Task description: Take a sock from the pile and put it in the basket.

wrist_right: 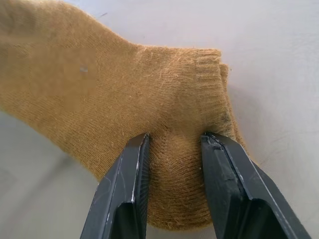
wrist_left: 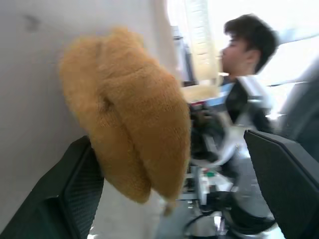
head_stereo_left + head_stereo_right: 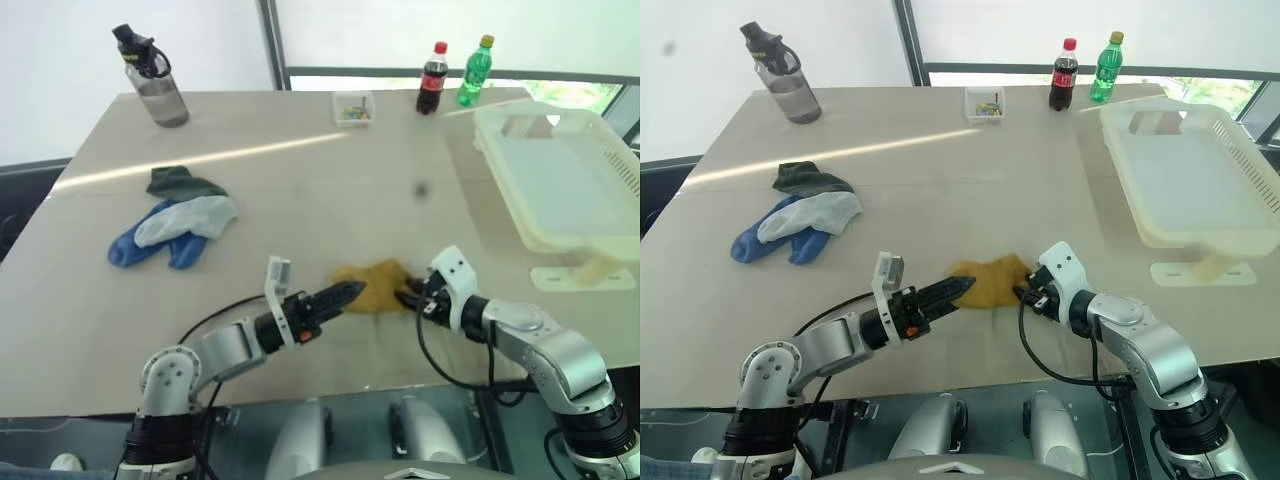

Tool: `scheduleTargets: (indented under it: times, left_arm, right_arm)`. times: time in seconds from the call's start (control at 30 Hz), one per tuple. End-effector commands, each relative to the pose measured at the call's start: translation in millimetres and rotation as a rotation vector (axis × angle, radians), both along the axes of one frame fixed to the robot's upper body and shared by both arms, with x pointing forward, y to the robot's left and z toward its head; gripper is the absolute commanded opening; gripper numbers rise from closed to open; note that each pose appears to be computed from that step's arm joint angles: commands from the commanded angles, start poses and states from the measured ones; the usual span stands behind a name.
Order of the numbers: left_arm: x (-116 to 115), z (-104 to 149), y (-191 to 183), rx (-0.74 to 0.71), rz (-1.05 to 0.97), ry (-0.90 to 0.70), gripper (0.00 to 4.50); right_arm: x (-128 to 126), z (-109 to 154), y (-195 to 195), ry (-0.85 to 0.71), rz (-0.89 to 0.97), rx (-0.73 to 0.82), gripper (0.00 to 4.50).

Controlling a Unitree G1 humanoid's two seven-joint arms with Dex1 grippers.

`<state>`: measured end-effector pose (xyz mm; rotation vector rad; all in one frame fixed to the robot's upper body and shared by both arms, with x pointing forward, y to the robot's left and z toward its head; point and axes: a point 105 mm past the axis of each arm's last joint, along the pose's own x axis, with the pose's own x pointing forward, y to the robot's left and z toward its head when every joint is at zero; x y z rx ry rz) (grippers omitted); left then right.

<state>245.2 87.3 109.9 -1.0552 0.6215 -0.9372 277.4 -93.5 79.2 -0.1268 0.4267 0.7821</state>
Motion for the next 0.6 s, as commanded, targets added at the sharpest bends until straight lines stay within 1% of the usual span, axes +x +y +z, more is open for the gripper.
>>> scheduleTargets:
  times: [0.03, 0.1, 0.27, 0.43, 0.6]
  left_arm:
    - [-4.0, 27.7, -1.0, -0.109, -0.016, -0.082, 4.48]
    - [-4.1, 33.3, -0.8, -0.140, -0.011, -0.095, 4.48]
    - [1.7, 25.0, -6.4, -0.093, 0.014, -0.103, 4.48]
    - [11.7, 25.0, -14.8, -0.094, 0.023, -0.135, 4.48]
    - [12.5, 25.4, -22.7, -0.106, -0.009, -0.167, 4.48]
  right_arm:
    - [-2.1, -12.0, -3.2, 0.049, -0.025, -0.020, 1.70]
    - [-2.2, -12.0, -3.0, 0.049, -0.024, -0.019, 1.70]
    - [-1.7, -11.4, -2.7, 0.047, -0.025, -0.017, 1.70]
    - [-1.6, -11.1, -2.3, 0.044, -0.024, -0.019, 1.70]
    - [-1.7, -8.5, -2.1, 0.035, -0.026, -0.018, 1.70]
